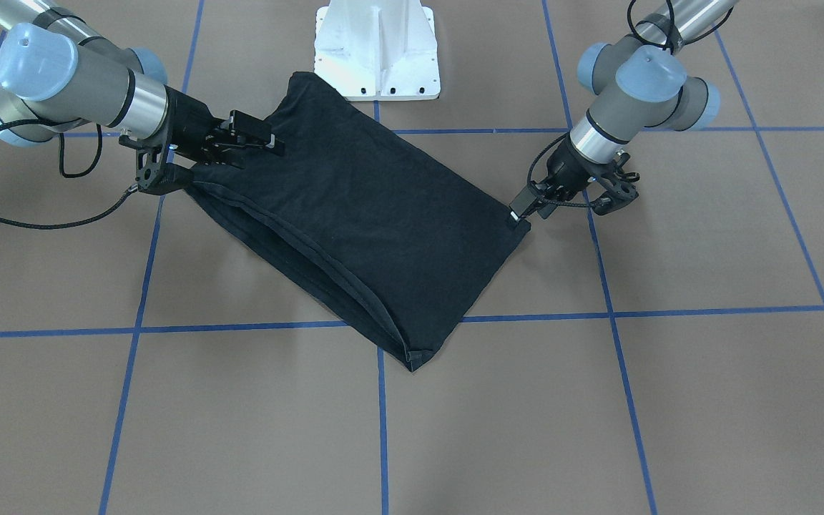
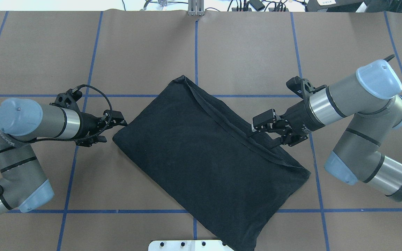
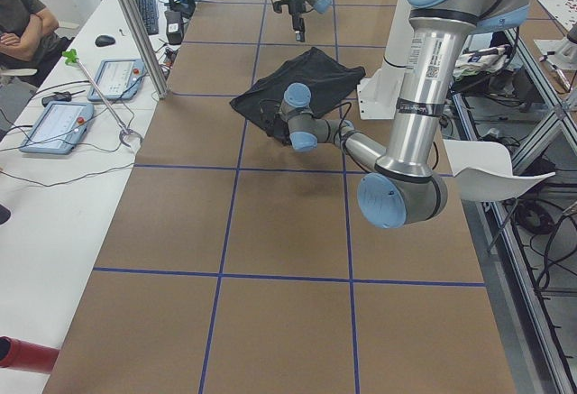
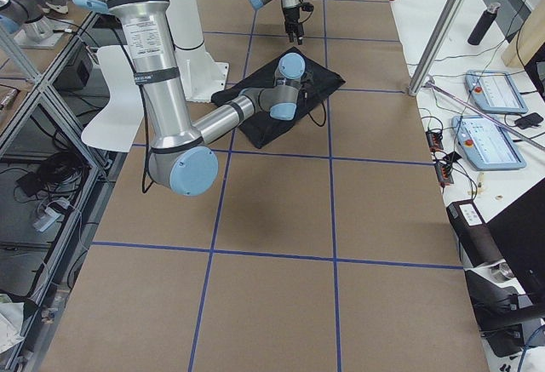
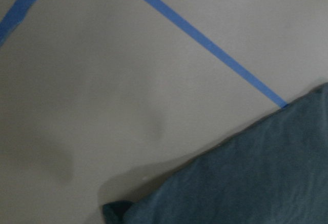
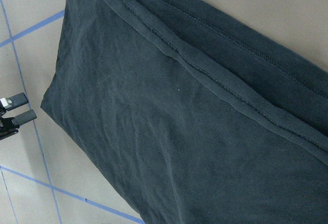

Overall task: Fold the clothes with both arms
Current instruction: 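Release the corner and move both grippers to the bundle's sides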

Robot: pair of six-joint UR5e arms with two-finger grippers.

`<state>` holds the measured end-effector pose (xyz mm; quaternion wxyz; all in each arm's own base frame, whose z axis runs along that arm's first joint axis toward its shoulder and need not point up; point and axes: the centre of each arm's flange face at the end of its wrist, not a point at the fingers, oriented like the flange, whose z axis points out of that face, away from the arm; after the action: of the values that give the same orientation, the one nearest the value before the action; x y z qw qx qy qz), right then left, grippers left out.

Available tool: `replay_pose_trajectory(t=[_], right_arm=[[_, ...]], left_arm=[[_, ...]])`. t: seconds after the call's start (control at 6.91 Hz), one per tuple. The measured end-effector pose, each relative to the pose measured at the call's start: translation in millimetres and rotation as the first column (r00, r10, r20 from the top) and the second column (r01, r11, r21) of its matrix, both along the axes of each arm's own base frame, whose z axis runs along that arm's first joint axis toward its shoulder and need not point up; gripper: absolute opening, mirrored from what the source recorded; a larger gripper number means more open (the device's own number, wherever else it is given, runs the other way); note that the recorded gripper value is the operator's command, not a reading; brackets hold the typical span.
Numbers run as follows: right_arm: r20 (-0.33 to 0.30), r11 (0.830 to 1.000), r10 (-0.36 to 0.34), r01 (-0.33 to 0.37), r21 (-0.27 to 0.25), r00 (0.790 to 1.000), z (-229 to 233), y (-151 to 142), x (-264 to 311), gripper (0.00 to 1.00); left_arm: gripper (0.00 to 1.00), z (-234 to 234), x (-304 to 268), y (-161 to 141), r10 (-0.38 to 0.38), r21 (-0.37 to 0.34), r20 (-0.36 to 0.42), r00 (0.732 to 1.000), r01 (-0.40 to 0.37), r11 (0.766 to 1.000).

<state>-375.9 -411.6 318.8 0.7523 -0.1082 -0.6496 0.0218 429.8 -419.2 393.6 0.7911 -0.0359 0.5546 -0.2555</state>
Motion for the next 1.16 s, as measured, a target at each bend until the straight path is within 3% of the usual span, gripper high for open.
replay_pose_trajectory(t=[0.29, 0.87, 1.16], right_arm=[[-0.002, 1.0, 0.003, -0.003, -0.004, 1.0, 1, -1, 2, 1.0], [-0.006, 1.0, 0.005, -0.005, -0.015, 1.0, 4, -4, 6, 1.0], [-0.007, 1.0, 0.007, -0.007, -0.016, 1.0, 5, -5, 7, 1.0]], left_arm=[[0.91, 7, 7, 4, 0.001, -0.004, 0.014, 1.0, -0.001, 1.0], [0.9, 11, 20, 16, 0.028, -0.013, 0.03, 0.999, -0.027, 1.0], [0.82, 12, 24, 18, 0.034, -0.015, 0.033, 0.999, -0.033, 0.999]])
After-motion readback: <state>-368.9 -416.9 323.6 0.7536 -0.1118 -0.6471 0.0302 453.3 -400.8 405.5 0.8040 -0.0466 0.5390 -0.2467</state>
